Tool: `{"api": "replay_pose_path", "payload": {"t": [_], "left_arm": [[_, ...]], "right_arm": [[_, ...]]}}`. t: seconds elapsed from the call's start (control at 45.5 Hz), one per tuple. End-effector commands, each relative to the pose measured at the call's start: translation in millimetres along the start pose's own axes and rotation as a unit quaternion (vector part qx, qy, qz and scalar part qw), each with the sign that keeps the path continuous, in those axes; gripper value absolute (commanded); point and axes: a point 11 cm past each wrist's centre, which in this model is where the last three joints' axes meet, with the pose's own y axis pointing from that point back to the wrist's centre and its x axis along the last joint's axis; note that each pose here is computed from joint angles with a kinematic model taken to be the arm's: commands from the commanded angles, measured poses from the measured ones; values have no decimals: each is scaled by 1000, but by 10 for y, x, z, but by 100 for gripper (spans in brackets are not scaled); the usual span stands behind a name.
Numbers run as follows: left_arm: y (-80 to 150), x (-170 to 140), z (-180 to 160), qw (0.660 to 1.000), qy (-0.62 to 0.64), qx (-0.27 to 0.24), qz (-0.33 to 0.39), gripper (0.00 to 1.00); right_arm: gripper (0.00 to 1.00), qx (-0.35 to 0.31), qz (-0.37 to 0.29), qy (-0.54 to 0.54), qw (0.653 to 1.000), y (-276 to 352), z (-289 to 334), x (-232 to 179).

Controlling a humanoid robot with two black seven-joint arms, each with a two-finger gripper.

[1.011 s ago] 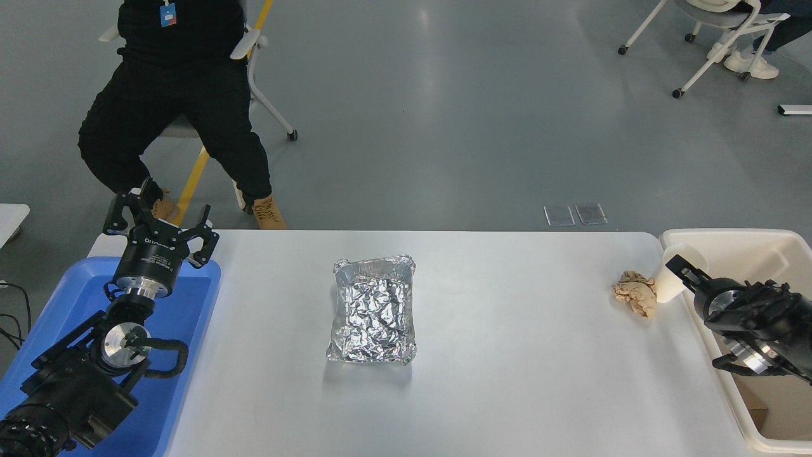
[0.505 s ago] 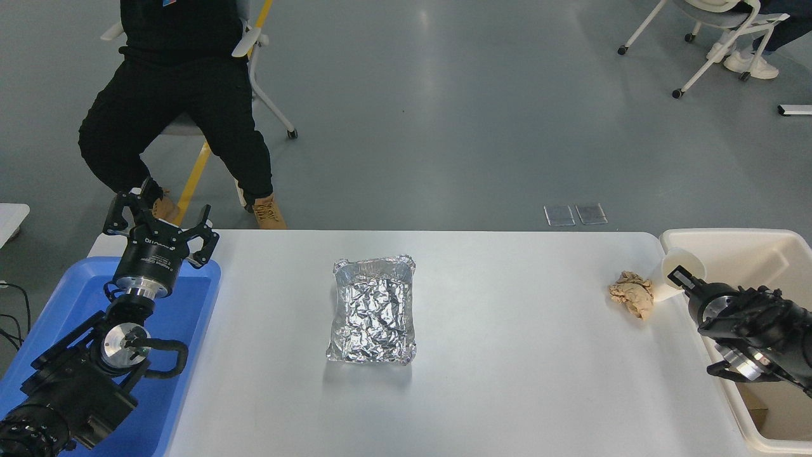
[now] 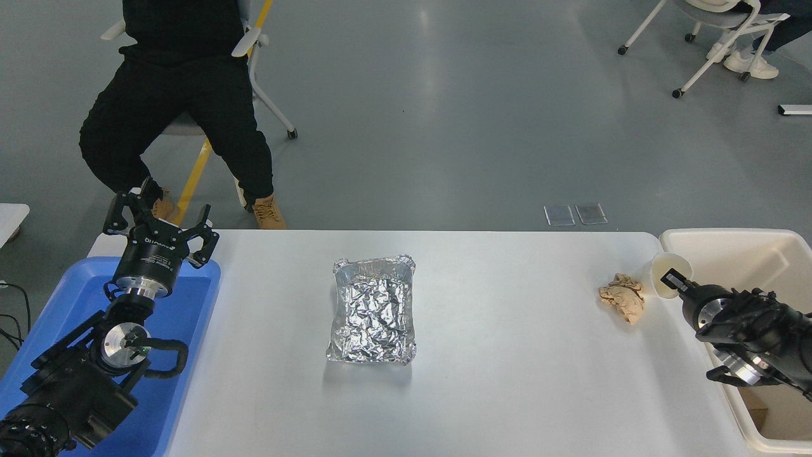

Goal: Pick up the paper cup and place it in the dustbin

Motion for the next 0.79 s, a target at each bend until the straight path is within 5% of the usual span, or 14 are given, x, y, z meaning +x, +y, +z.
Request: {"api": "replay_pose_path", "payload": {"t": [0.0,0.769], "left_arm": [[0,1,1,1000,0,0,0,99],[0,1,1,1000,0,0,0,99]], "right_arm": [[0,6,22,-1,1000,15,-46,345],[0,89,-39,-27,995,1066,-681,2266]]}}
